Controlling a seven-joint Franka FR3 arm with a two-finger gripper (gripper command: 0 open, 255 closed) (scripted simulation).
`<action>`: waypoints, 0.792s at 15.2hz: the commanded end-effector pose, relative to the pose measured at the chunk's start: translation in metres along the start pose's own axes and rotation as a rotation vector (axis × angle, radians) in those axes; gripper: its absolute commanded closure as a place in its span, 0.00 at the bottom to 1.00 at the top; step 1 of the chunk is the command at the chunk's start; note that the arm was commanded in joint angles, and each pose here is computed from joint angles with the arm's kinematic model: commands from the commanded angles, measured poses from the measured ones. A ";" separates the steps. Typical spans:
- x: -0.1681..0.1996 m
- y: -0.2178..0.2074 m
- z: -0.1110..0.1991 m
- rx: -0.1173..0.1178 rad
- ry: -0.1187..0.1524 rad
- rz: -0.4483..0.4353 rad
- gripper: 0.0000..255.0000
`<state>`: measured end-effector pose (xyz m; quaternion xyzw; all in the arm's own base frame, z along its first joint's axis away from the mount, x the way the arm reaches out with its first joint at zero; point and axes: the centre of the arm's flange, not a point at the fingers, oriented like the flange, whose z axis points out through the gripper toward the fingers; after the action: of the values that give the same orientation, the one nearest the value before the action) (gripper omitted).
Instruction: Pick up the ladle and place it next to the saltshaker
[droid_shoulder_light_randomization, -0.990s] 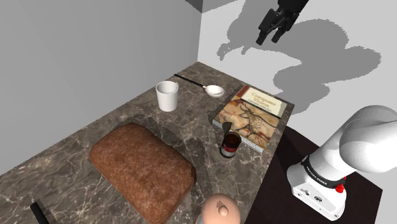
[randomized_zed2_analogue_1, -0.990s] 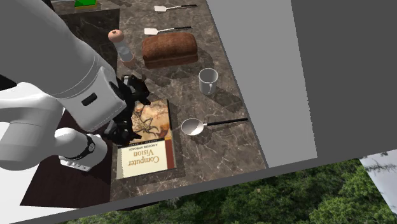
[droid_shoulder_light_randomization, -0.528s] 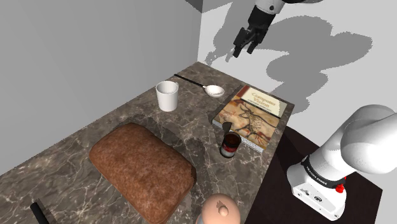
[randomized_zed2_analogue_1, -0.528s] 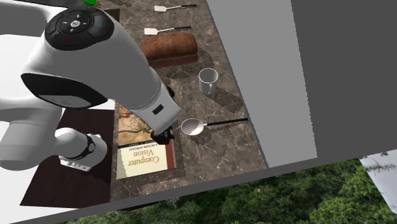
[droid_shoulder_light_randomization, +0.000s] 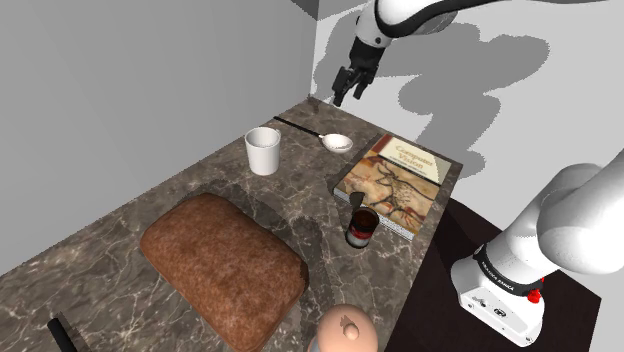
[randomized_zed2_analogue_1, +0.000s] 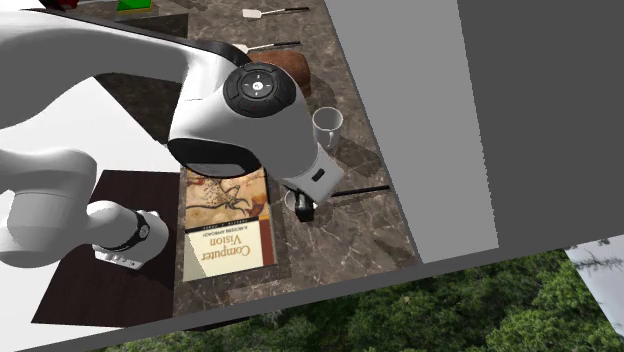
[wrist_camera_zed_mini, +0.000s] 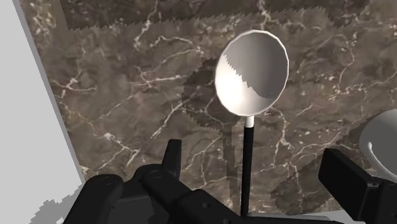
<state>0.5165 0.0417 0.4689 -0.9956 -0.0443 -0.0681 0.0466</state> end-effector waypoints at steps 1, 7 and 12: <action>0.015 -0.003 0.021 0.005 -0.008 -0.024 0.00; 0.061 -0.022 0.085 0.018 -0.031 -0.096 0.00; 0.079 -0.031 0.122 0.024 -0.041 -0.126 0.00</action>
<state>0.6055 0.0901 0.3692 -0.9915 -0.1073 -0.0498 0.0532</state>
